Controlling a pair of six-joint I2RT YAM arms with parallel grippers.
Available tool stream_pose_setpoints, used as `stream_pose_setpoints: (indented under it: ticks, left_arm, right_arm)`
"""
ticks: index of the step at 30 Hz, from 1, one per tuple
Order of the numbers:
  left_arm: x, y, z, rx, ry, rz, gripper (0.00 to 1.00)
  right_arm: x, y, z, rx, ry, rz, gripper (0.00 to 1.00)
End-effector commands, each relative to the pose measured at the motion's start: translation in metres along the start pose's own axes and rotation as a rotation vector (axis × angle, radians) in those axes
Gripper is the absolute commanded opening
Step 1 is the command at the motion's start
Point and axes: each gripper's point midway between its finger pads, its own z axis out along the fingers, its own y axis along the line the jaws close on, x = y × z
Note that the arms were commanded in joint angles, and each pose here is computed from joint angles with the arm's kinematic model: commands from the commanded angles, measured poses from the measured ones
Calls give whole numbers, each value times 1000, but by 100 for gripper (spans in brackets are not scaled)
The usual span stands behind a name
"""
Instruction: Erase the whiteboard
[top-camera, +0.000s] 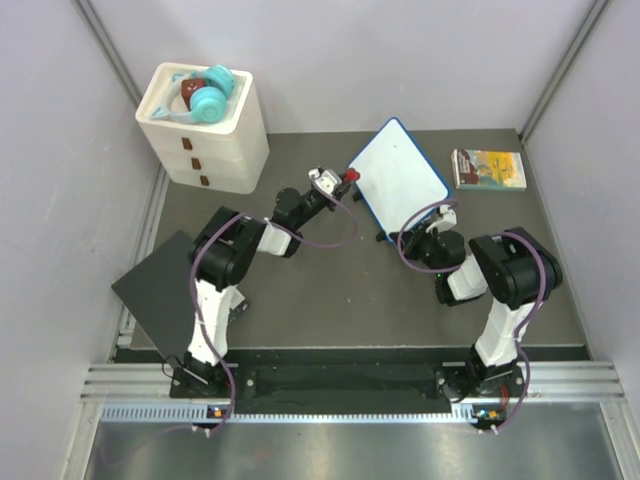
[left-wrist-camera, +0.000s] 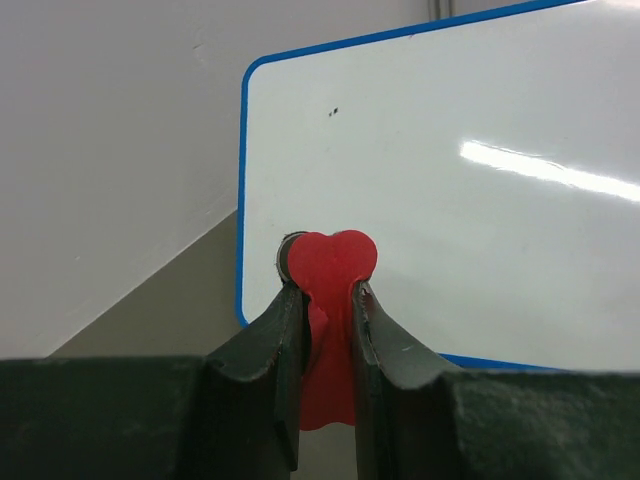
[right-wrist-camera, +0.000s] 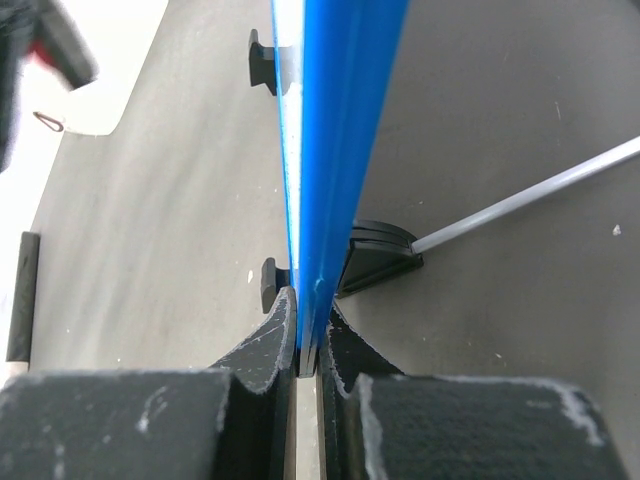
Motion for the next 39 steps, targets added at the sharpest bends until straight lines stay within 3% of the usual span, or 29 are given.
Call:
stream_pose_setpoints:
  ticks: [1,7,8,11,14,18,22,23,24,26,27,28,35,39]
  left_arm:
    - [-82,-4,-17,36,-139,137,0]
    - [-56,-26,-45,133,113,30,0]
    - [-33,-36,-55,171,226,-22,0]
    - [-11,-56,-70,285,375,-74,0]
    - [-10,-64,-77,342,436,-86,0]
    - [4,-81,-101,457,617,-143,0]
    - [11,-84,-111,464,724,-169,1]
    - [14,-85,-114,460,741,-153,9]
    - [12,-86,-115,452,744,-139,34]
    - [16,-85,-118,420,750,-113,55]
    - [10,-83,-116,401,731,-99,85]
    - [12,-83,-117,381,718,-87,98]
    - [-1,-74,-115,315,704,-89,98]
    - [-4,-65,-125,243,761,-104,98]
  right_arm:
    - [130,-29,-61,112,507,30,0]
    - [130,-30,-61,123,508,31,0]
    - [129,-29,-61,118,504,29,0]
    - [130,-30,-61,127,509,30,0]
    - [130,-31,-61,133,510,33,5]
    - [130,-31,-61,135,509,34,10]
    - [130,-30,-62,131,512,34,15]
    - [130,-30,-62,132,511,33,16]
    - [131,-30,-62,128,514,36,17]
    - [131,-29,-62,125,514,35,20]
    - [130,-29,-62,122,513,34,21]
    - [130,-28,-62,122,513,34,23]
    - [127,-29,-63,147,498,18,40]
    - [123,-30,-67,178,485,6,46]
